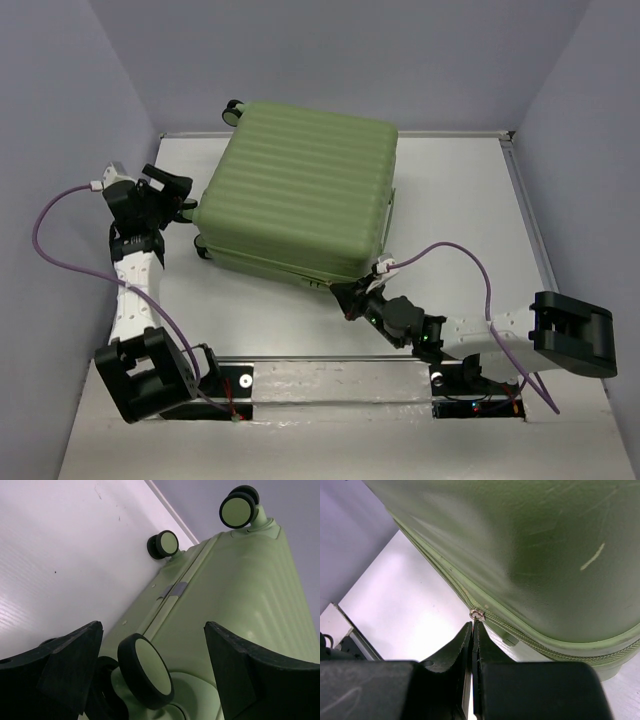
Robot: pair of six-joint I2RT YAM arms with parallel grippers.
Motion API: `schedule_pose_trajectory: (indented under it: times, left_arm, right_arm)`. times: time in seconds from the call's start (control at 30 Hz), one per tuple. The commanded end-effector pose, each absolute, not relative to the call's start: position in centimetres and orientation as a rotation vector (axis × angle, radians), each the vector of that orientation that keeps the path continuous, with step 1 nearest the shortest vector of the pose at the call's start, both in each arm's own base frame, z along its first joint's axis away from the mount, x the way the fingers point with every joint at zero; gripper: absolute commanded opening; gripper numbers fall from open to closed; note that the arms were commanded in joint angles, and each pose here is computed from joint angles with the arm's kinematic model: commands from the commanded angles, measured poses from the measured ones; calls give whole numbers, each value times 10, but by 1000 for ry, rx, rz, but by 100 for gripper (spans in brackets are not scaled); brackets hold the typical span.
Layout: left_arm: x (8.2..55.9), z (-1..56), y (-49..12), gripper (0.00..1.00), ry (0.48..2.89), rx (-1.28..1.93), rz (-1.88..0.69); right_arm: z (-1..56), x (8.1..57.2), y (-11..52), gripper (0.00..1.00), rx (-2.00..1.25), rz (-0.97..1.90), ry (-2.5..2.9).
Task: Pack the luggage
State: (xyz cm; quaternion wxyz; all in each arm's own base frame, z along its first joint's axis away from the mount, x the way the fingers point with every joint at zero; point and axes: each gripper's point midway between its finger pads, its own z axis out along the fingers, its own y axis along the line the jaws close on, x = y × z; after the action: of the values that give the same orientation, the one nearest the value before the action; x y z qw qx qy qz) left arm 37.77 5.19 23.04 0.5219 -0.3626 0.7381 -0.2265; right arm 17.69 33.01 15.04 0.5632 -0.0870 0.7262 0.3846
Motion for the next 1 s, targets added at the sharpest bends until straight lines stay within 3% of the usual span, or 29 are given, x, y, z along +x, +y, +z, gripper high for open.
schedule_pose_trajectory:
  times: [0.0,0.13,0.23,0.27,0.37,0.57,0.8,0.97]
  left_arm:
    - [381,227,32,92,1766,-832,-679]
    - [384,224,30,87,1758,-830,-709]
    - [385,224,26,77,1739,-833,-746]
    - [385,223,25,63,1725,-836,-764]
    - [384,222,19,41,1716,-824,-795]
    - [382,215,-2,6,1741,-787,-810]
    - [362,221,-79,6,1785,-628,-939]
    - [335,218,-100,6,1836,-530,-993]
  right_arm:
    - [186,158,347,7,-203,1100,1627]
    - [185,160,345,7,-197,1095,1631]
    - [184,161,343,7,-192,1096,1635]
    - [184,161,343,7,-191,1100,1636]
    - [183,162,340,7,-188,1100,1639]
    - [180,167,339,7,-204,1053,1660]
    - [157,161,396,7,-376,1080,1729]
    - [156,140,459,7,-578,1149,1707]
